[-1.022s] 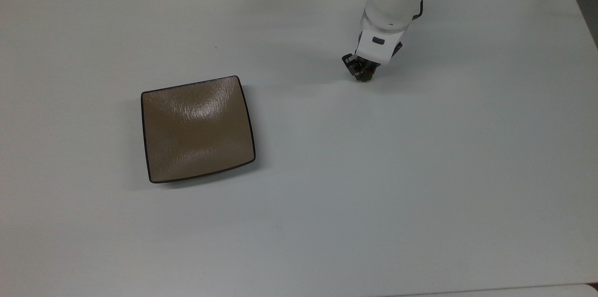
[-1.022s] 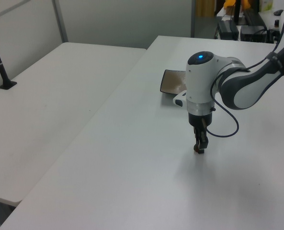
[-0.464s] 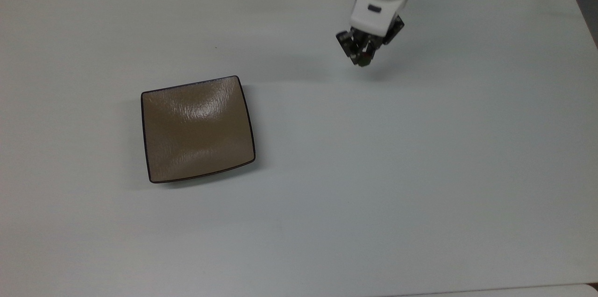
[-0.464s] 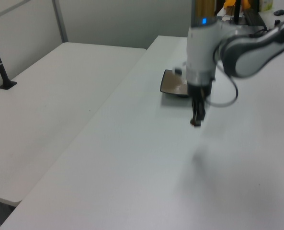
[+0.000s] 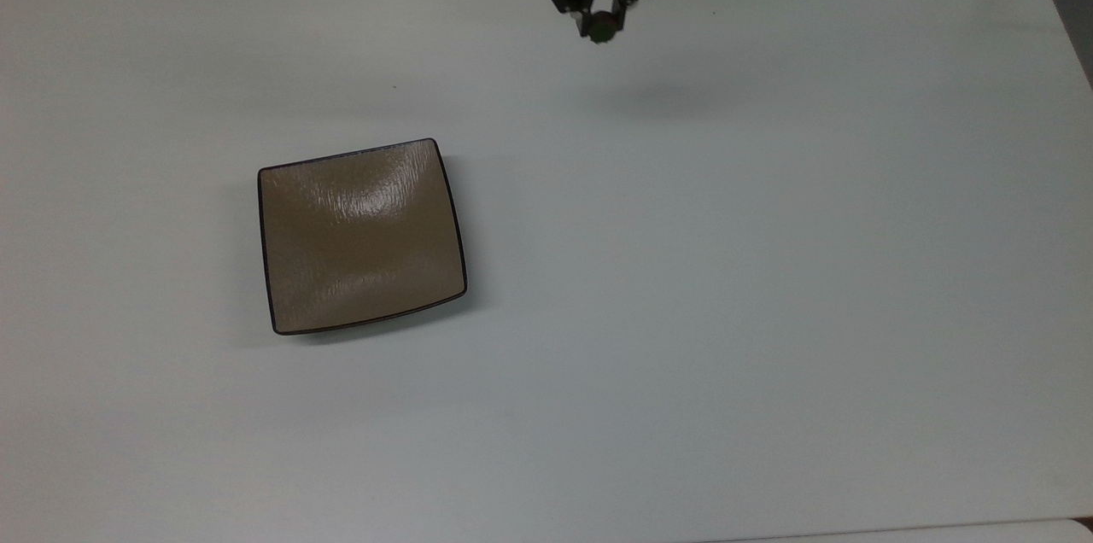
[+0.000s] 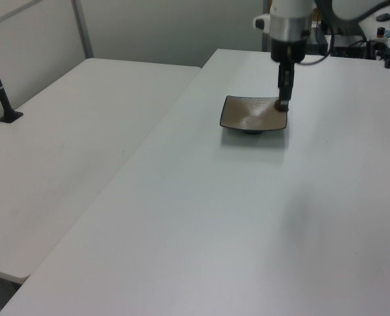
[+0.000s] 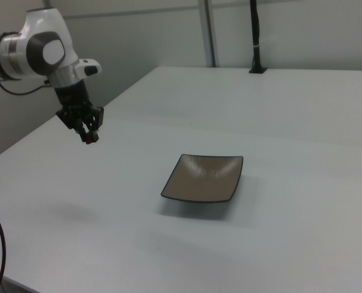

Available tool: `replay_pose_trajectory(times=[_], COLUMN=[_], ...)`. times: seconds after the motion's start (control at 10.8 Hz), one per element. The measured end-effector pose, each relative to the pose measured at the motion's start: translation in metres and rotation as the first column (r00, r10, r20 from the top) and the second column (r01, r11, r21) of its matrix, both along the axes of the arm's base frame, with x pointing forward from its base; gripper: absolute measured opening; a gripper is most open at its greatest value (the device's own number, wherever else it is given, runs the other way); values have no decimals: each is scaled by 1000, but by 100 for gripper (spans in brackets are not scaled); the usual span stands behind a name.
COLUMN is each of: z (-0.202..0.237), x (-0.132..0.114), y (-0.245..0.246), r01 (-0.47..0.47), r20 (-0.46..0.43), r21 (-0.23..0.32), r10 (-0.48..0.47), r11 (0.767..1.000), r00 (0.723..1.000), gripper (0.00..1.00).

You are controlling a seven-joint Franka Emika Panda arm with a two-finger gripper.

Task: Strawberries on a ceramic plate
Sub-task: 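Lift the strawberry and carry it toward the brown plate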

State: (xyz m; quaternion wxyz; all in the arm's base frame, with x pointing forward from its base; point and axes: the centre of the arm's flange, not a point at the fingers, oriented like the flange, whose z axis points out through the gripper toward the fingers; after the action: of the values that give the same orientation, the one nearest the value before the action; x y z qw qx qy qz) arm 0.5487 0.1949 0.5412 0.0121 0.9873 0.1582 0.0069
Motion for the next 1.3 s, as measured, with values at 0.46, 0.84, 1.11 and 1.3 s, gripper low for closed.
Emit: replay_pose_trajectory(times=[0.46, 0.84, 1.11, 1.3], z=[41, 40, 32, 19], x=[4, 14, 27, 43], y=[-80, -140, -192, -215], r01=[-36, -44, -71, -74], r20=[-31, -32, -6, 36], r21=[19, 21, 20, 12], r10=[37, 45, 71, 73], r11=[999, 999, 997, 997], r00=[999, 998, 997, 997], gripper=[33, 33, 33, 33])
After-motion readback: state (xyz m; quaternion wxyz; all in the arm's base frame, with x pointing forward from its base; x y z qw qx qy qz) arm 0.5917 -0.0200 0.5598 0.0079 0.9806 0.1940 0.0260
